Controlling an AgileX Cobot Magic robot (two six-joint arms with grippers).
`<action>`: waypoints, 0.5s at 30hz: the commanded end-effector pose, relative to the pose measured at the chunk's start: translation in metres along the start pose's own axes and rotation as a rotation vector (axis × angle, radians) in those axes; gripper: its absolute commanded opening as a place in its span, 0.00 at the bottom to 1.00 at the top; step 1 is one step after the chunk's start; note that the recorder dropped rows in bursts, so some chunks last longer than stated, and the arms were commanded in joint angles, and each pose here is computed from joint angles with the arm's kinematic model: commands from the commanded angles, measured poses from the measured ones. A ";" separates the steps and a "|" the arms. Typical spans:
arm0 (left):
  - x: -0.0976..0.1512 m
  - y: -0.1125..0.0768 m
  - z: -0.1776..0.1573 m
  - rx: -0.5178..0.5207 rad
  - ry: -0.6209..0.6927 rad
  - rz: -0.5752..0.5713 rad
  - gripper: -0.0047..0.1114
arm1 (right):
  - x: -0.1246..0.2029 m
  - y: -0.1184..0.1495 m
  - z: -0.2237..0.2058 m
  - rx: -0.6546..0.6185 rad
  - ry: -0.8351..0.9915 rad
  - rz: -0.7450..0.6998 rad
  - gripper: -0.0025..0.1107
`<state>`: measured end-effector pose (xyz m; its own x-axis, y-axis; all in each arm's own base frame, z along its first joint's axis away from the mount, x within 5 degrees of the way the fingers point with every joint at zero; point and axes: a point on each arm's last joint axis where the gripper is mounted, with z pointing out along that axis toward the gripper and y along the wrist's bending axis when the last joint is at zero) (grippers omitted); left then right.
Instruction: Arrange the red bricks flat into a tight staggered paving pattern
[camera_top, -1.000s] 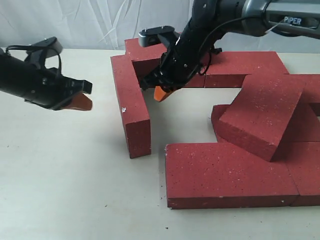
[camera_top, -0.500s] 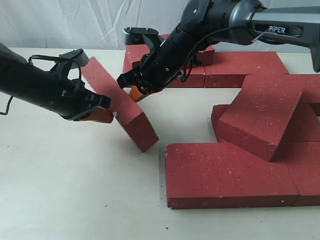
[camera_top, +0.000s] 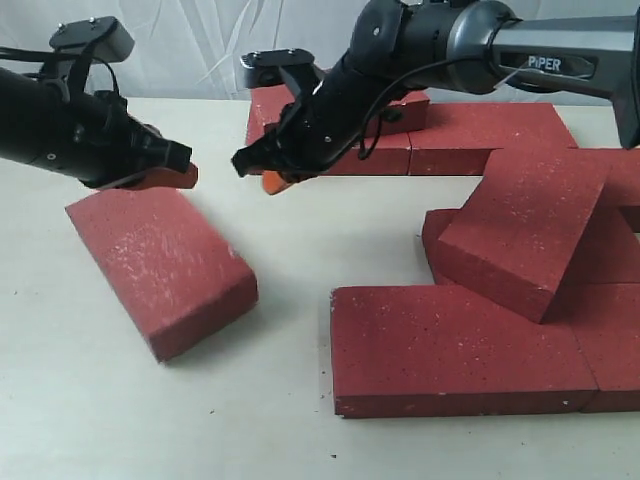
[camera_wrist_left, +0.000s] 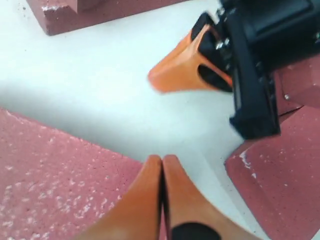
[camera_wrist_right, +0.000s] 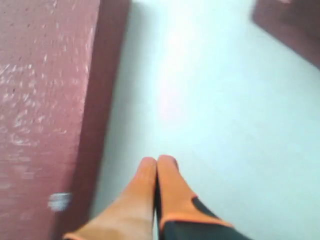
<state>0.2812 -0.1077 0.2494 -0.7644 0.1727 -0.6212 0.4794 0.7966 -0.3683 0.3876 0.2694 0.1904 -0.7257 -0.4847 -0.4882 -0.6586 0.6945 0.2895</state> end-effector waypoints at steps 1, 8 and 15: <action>0.008 0.011 0.012 -0.063 0.082 -0.005 0.04 | 0.007 -0.031 -0.009 0.179 0.071 0.013 0.01; 0.001 0.043 -0.018 -0.250 -0.007 -0.033 0.04 | 0.022 0.007 -0.027 -0.025 0.283 -0.056 0.01; 0.030 0.094 -0.044 -0.388 0.095 -0.251 0.04 | 0.036 0.094 -0.013 -0.129 0.295 -0.406 0.01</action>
<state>0.2922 -0.0170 0.2343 -0.8483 0.0335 -0.5284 0.1621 0.9665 -0.1990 0.3163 0.2906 0.2095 -0.5168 -0.8053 -0.2906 -0.8511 0.4468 0.2756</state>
